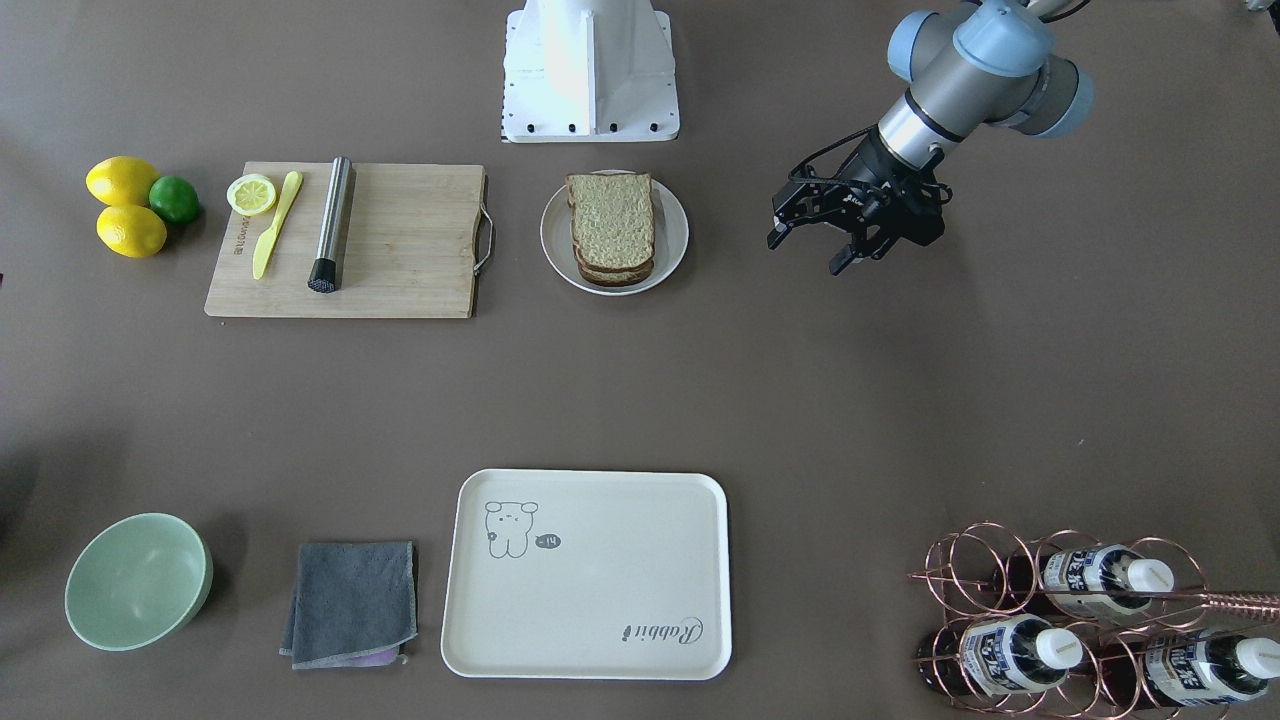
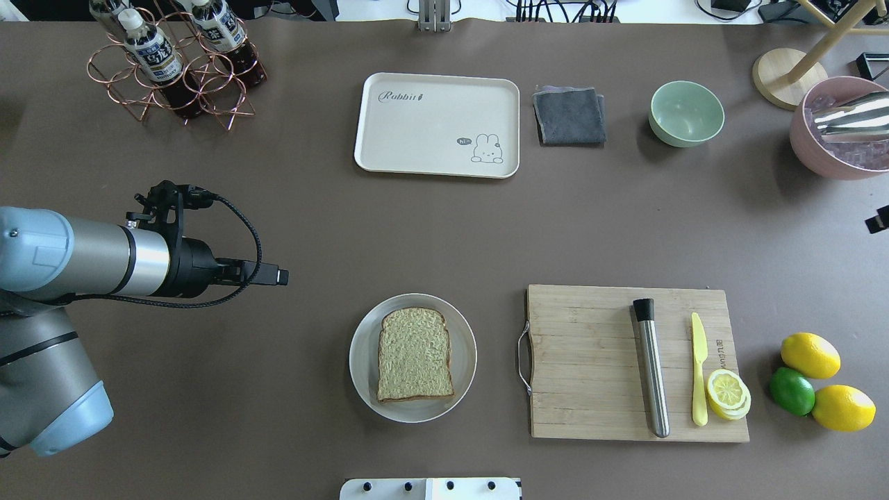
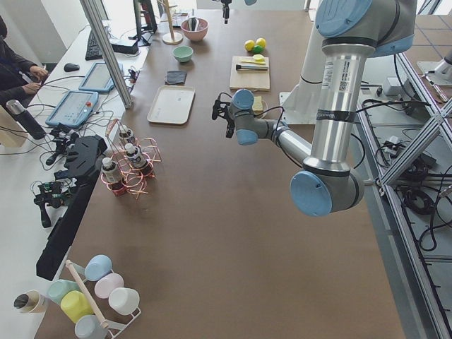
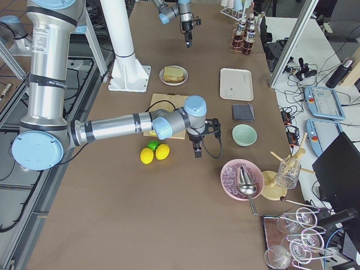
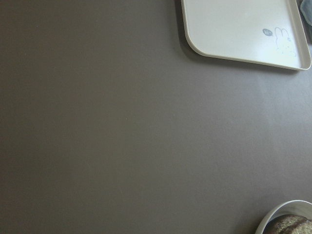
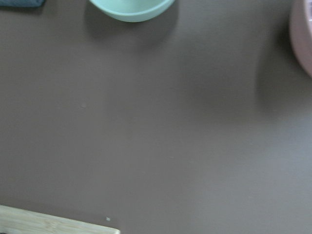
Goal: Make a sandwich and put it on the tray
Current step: 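Move the left gripper to the white plate rim and grasp it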
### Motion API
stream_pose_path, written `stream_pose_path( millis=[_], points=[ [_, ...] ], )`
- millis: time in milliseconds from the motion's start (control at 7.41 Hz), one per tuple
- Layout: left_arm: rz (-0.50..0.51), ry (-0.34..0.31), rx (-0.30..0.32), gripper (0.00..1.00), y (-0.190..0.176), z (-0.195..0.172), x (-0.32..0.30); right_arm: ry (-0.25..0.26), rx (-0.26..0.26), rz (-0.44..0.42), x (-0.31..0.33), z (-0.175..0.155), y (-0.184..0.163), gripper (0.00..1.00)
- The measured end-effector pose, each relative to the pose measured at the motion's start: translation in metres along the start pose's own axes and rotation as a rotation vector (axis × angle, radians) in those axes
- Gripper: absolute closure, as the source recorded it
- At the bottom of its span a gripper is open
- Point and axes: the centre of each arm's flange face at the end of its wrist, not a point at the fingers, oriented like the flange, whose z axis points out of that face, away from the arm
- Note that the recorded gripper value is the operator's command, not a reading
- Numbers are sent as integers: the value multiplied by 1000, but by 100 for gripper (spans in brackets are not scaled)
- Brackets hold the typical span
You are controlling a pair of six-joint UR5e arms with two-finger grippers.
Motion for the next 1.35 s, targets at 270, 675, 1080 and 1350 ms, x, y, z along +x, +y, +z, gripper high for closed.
stream_pose_path(
  millis=[270,675,1080,1350],
  points=[
    [2,2,-3,2,1,1,1,110,-87,-53,95,-21,28,0],
    [-1,-20,-20,2,13,12,4,194,-209,-39,154,-32,58,0],
    [-34,-38,-63,3,48,56,68,194,-215,-31,160,-31,60,0],
    [-19,-36,-71,4,85,83,104,195,-215,-27,160,-31,59,0]
  ],
)
